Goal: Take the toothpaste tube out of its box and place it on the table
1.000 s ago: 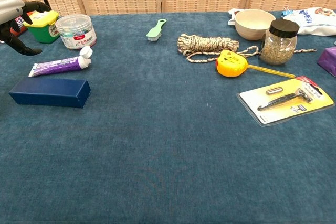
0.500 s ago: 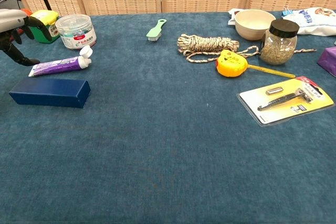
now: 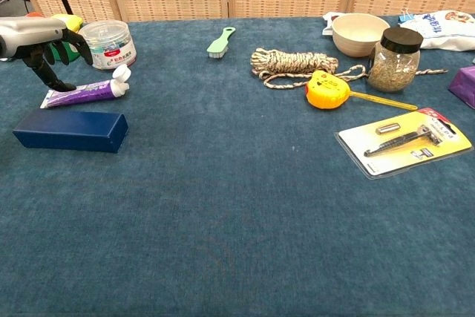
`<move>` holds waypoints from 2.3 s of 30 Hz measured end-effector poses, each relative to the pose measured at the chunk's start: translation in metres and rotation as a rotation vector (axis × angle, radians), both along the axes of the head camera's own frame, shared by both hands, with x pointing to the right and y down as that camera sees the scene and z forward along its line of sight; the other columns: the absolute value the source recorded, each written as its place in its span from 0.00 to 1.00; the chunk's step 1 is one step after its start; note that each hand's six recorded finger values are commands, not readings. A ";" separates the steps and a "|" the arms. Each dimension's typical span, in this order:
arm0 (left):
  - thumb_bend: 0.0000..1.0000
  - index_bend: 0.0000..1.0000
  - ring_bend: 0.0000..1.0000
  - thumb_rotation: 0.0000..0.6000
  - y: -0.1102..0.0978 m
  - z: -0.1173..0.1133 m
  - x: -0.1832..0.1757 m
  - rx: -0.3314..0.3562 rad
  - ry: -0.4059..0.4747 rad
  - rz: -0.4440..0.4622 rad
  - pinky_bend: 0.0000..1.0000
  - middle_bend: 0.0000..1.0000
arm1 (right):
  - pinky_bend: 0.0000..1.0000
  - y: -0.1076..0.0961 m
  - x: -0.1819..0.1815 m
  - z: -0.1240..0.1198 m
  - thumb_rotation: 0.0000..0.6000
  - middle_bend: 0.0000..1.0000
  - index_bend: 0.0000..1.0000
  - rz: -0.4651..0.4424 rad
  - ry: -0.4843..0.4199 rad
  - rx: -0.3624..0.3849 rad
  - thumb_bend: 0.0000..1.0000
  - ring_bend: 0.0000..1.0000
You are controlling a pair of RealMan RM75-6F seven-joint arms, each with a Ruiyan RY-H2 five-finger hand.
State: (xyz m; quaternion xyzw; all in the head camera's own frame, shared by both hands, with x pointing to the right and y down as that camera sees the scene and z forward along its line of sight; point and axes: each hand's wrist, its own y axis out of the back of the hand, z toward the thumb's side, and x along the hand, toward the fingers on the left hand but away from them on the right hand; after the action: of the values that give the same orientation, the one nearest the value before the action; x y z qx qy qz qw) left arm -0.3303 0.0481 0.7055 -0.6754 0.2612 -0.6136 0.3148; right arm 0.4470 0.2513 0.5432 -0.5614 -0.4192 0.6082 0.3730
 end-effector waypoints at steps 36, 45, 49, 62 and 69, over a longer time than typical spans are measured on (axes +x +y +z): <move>0.27 0.35 0.36 1.00 -0.009 0.037 0.029 -0.041 -0.068 -0.012 0.34 0.26 | 0.13 0.006 0.006 -0.008 1.00 0.00 0.03 0.030 0.013 0.013 0.37 0.03; 0.27 0.36 0.38 1.00 -0.007 0.041 0.035 -0.055 -0.040 -0.020 0.42 0.27 | 0.13 0.005 0.006 -0.008 1.00 0.00 0.03 0.031 0.015 0.014 0.37 0.03; 0.27 0.36 0.38 1.00 -0.004 0.041 0.037 -0.065 -0.026 -0.011 0.42 0.28 | 0.13 0.005 0.005 -0.008 1.00 0.00 0.03 0.030 0.015 0.016 0.37 0.03; 0.27 0.32 0.36 1.00 0.001 0.038 0.033 -0.091 0.005 -0.004 0.42 0.27 | 0.13 0.006 0.005 -0.008 1.00 0.00 0.03 0.032 0.014 0.016 0.37 0.03; 0.27 0.32 0.35 1.00 0.000 0.036 0.037 -0.107 0.041 0.026 0.42 0.27 | 0.13 0.007 0.006 -0.009 1.00 0.00 0.03 0.038 0.017 0.019 0.37 0.03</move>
State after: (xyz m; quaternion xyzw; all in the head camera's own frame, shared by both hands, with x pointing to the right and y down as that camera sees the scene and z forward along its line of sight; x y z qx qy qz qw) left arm -0.2929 0.0481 0.7418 -0.7072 0.2256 -0.6085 0.2807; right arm 0.4530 0.2582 0.5340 -0.5447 -0.4324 0.6158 0.3703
